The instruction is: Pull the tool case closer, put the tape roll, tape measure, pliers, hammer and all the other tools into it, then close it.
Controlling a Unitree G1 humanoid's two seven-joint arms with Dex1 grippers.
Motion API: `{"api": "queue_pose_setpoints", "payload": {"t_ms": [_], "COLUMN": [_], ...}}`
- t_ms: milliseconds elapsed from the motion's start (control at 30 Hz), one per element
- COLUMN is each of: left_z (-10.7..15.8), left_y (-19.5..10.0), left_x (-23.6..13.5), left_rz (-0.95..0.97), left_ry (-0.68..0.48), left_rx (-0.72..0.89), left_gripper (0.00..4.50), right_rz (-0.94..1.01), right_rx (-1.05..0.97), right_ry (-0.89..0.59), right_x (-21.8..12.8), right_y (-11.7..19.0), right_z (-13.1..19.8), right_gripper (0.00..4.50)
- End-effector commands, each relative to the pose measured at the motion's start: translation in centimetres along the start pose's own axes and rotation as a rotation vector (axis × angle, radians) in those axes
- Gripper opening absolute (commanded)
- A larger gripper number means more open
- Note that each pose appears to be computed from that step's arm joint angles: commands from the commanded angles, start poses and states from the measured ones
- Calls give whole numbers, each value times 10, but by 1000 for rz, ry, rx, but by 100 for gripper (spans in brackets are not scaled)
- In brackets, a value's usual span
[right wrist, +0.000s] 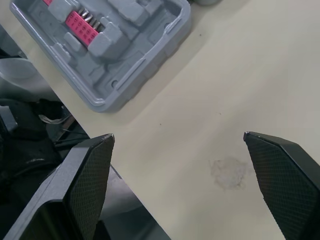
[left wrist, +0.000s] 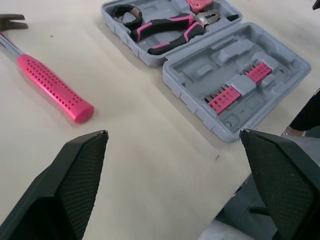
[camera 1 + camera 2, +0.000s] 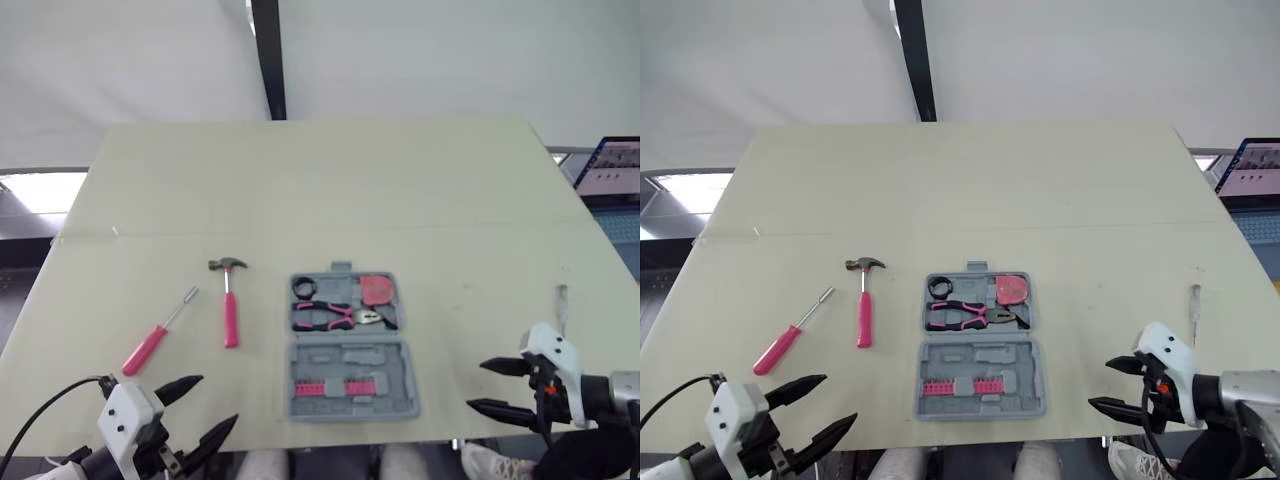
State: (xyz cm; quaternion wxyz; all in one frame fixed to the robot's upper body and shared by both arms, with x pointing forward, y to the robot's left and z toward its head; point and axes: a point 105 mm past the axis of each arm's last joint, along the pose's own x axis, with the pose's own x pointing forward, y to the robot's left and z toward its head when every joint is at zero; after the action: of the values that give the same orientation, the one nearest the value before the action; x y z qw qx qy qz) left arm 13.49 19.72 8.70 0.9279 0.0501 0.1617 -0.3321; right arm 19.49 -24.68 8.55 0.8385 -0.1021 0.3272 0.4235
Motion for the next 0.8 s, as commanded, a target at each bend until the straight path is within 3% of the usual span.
{"api": "queue_pose_setpoints", "payload": {"t_ms": [33,433,600,800], "left_z": [7,8,46,66], "left_y": [-9,-12,-25,-38], "left_x": [6,18,25,38], "left_rz": [-23,-42,-253,-503], "left_ry": [-31,-46,-182,-195], "left_rx": [42,66,125,289], "left_gripper": [450,450,450,450], "right_rz": [-11,34,-13,-182], "right_rx": [-32,-123,-139,-35], "right_ry": [-34,-115,-120,-127], "right_x": [-2,7,10,-14], "right_y": [-4,5,-1,-15], "right_z": [10,26,27,19], "right_gripper": [439,439,439,439]}}
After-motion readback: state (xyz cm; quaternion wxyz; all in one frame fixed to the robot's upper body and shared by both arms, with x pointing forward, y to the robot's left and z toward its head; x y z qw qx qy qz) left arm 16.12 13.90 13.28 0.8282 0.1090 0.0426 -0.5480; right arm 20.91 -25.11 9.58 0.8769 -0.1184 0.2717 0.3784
